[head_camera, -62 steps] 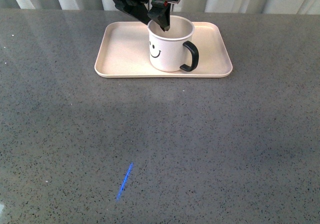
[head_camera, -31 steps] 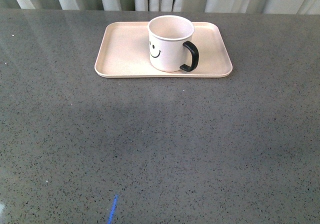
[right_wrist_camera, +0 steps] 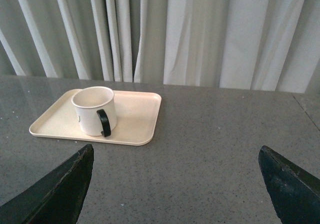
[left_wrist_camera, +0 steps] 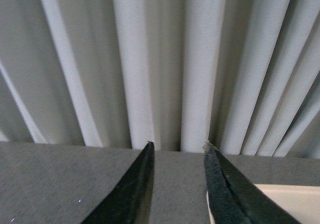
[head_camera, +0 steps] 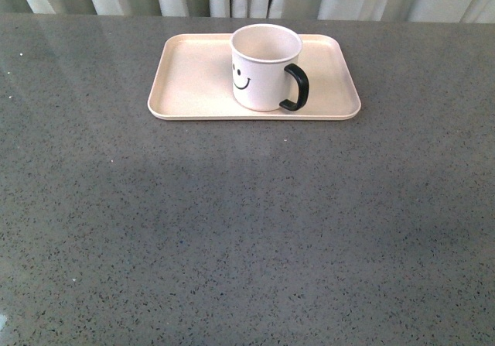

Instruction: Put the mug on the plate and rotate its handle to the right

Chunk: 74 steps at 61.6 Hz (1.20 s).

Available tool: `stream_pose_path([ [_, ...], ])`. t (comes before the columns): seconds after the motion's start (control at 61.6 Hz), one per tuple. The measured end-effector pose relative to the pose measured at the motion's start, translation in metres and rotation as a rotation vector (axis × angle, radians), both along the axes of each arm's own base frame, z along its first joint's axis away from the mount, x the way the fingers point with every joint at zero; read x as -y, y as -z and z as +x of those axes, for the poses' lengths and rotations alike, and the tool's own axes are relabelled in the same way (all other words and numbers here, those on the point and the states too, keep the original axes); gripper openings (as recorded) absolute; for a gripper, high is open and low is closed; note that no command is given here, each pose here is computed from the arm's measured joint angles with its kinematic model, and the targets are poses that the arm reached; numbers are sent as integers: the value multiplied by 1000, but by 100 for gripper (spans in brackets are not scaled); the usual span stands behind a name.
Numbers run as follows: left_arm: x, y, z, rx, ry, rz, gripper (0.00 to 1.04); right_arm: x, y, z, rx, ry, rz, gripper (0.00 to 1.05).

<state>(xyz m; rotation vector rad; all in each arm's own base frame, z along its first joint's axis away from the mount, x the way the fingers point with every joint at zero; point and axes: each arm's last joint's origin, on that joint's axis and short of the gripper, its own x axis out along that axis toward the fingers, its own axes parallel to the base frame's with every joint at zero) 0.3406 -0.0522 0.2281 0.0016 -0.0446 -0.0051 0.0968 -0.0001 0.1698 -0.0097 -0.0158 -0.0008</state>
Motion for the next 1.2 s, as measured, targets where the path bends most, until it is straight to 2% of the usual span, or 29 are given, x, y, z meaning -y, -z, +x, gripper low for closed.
stream_pose_path([
  [0.065,-9,10,-18,-16,-13,1,18,0,0,0,0,0,0,96],
  [0.13,-17,26,-41,-48,-7,4,2,0,0,0,0,0,0,96],
  [0.146,-19,29,-49,-55,-5,4,2,0,0,0,0,0,0,96],
  [0.276,-28,37,-84,-50,2,1,1,0,0,0,0,0,0,96],
  [0.585,-42,48,-131,-49,4,1,1,0,0,0,0,0,0,96],
  [0.99,-52,66,-172,-62,-3,1,1,0,0,0,0,0,0,96],
  [1.201,-52,64,-188,-53,-2,1,1,0,0,0,0,0,0,96],
])
